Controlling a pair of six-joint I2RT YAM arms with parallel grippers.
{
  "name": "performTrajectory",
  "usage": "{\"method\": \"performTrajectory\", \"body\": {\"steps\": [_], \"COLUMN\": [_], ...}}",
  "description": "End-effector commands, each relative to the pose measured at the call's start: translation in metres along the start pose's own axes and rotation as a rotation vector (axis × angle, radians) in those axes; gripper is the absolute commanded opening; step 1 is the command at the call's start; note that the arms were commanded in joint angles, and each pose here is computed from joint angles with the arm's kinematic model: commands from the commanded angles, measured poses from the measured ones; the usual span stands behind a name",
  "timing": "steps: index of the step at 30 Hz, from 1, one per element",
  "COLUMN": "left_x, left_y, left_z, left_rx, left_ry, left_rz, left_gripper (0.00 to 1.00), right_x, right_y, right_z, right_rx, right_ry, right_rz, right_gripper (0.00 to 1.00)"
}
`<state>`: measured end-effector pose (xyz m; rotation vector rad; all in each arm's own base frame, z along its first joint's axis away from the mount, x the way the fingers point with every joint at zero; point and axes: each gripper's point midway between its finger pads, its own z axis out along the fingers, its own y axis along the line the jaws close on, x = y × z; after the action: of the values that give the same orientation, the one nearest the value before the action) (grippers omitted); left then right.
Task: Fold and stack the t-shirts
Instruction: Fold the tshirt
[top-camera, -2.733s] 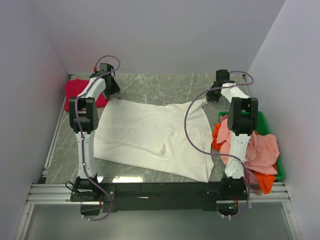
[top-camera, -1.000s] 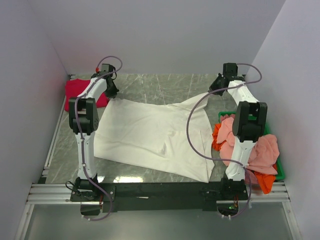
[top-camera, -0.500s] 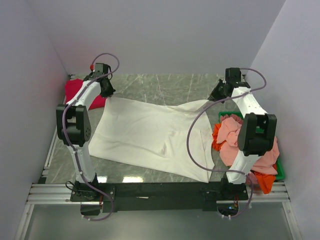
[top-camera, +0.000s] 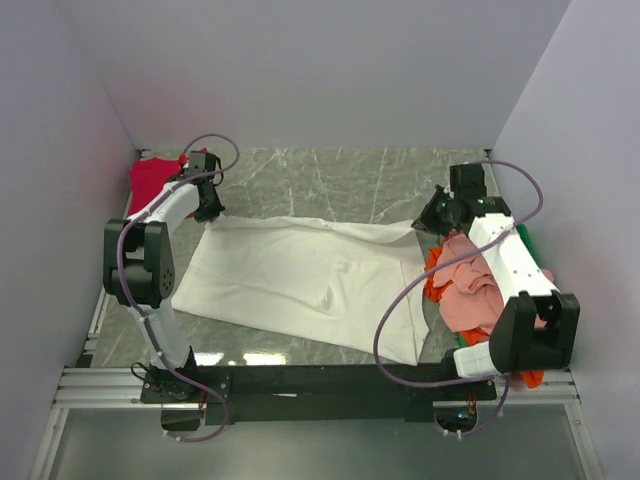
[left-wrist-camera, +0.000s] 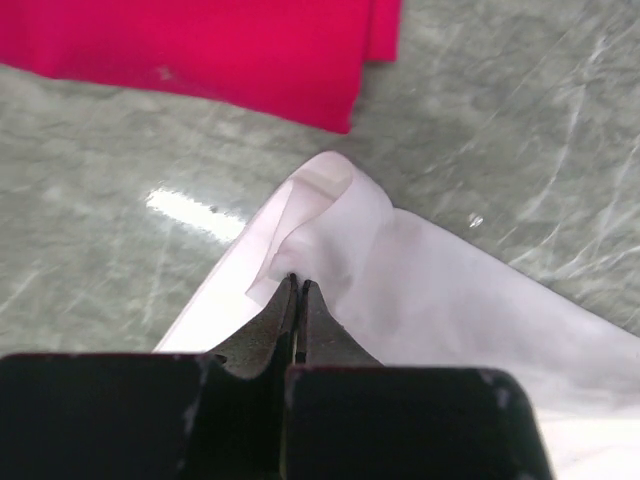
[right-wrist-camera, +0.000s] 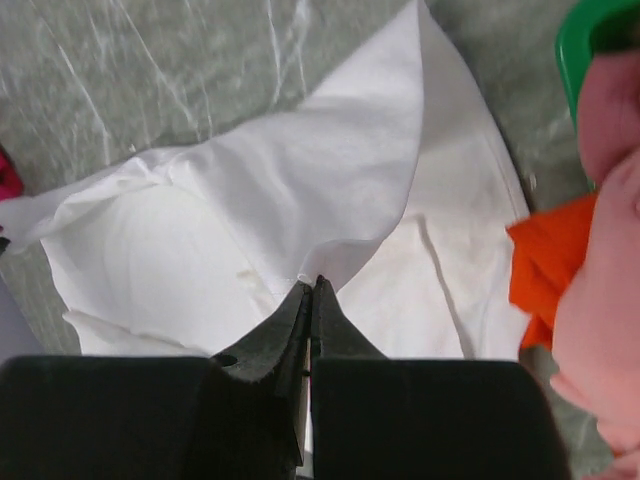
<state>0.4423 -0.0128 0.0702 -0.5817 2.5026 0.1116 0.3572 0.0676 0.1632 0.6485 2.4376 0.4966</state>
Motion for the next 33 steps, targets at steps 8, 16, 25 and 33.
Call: {"method": "performTrajectory", "body": {"steps": [8,16,25,33], "left_x": [-0.016,0.007,0.014,0.016], "left_y": [0.022,0.038,0.051,0.061], "left_z": [-0.03,-0.039,-0.048,-0.05], "left_rx": [-0.036,-0.048,-0.041,-0.052], "left_ry": [-0.126,-0.115,-0.13,-0.123], "left_rz": [0.038,0.036,0.002,-0.008], "left_gripper": [0.0,0.0,0.0,0.0], "right_x": [0.066,0.104,0.114,0.124], "right_y": [-0.012,-0.021,-0.03,-0.037], "right_z": [-0.043,-0.067,-0.098,-0.109], "right_rx": [0.001,-0.013,-0.018,-0.014], "right_ry": [0.026,0.029,-0.015,-0.006], "right_rz": [0.016,0.053,0.066,0.053], "right_gripper": [0.0,0.0,0.0,0.0]}}
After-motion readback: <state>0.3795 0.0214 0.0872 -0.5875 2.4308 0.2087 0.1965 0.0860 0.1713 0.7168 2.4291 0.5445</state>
